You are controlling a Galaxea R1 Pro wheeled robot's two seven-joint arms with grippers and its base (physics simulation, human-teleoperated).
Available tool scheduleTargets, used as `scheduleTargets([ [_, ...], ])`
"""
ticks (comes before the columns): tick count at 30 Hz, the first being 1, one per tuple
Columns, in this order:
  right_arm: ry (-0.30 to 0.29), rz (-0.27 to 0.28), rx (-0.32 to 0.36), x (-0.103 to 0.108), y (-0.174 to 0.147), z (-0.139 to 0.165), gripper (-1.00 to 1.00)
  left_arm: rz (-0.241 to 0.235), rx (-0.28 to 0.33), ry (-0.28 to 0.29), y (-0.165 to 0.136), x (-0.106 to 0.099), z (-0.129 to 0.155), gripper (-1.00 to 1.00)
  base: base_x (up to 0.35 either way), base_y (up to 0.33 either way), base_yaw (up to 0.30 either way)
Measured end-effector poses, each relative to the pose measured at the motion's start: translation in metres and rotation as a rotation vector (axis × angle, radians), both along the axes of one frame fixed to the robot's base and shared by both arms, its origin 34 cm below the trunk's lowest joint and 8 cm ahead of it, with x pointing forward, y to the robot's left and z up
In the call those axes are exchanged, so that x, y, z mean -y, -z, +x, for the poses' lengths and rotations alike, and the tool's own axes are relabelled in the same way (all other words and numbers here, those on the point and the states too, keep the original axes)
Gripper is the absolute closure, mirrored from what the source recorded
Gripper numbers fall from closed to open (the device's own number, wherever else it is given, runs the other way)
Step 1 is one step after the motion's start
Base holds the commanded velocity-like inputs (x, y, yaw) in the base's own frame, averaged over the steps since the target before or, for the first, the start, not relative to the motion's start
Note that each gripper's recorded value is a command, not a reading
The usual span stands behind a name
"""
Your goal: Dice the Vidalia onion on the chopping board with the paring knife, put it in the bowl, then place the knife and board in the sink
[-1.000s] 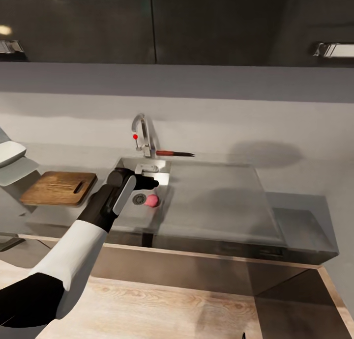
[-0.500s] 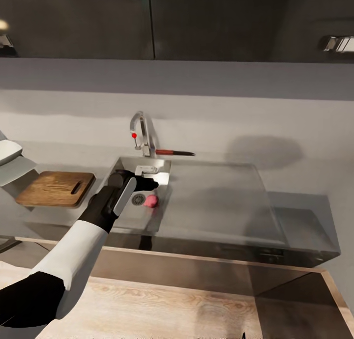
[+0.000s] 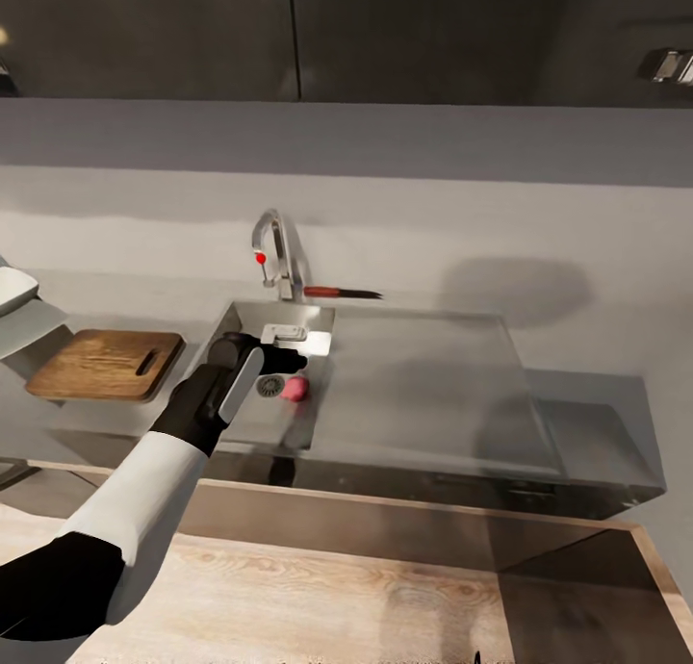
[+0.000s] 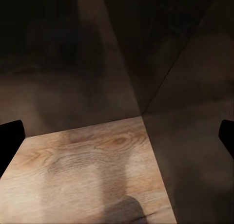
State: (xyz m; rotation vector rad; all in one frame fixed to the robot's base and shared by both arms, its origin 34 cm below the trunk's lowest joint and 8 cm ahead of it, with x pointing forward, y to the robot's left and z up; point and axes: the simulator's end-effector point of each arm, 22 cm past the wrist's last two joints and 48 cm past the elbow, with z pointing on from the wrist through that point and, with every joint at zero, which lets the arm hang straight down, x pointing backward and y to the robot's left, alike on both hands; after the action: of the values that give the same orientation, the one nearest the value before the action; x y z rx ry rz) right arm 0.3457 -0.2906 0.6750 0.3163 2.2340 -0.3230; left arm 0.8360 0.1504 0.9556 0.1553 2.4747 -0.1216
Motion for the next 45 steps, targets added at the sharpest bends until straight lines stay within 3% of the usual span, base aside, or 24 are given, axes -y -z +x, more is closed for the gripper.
scheduleTargets([
  [26,0.000,0.000,-0.042,0.000,0.010,-0.014,-1.00,0.004,-0.061,-0.005,0.041,-0.002,-0.006,-1.00,0.000,0.000,0.000],
  [45,0.000,0.000,-0.072,0.000,0.016,-0.024,-1.00,0.007,-0.100,-0.005,0.067,-0.003,-0.011,-1.00,0.095,0.000,0.000],
])
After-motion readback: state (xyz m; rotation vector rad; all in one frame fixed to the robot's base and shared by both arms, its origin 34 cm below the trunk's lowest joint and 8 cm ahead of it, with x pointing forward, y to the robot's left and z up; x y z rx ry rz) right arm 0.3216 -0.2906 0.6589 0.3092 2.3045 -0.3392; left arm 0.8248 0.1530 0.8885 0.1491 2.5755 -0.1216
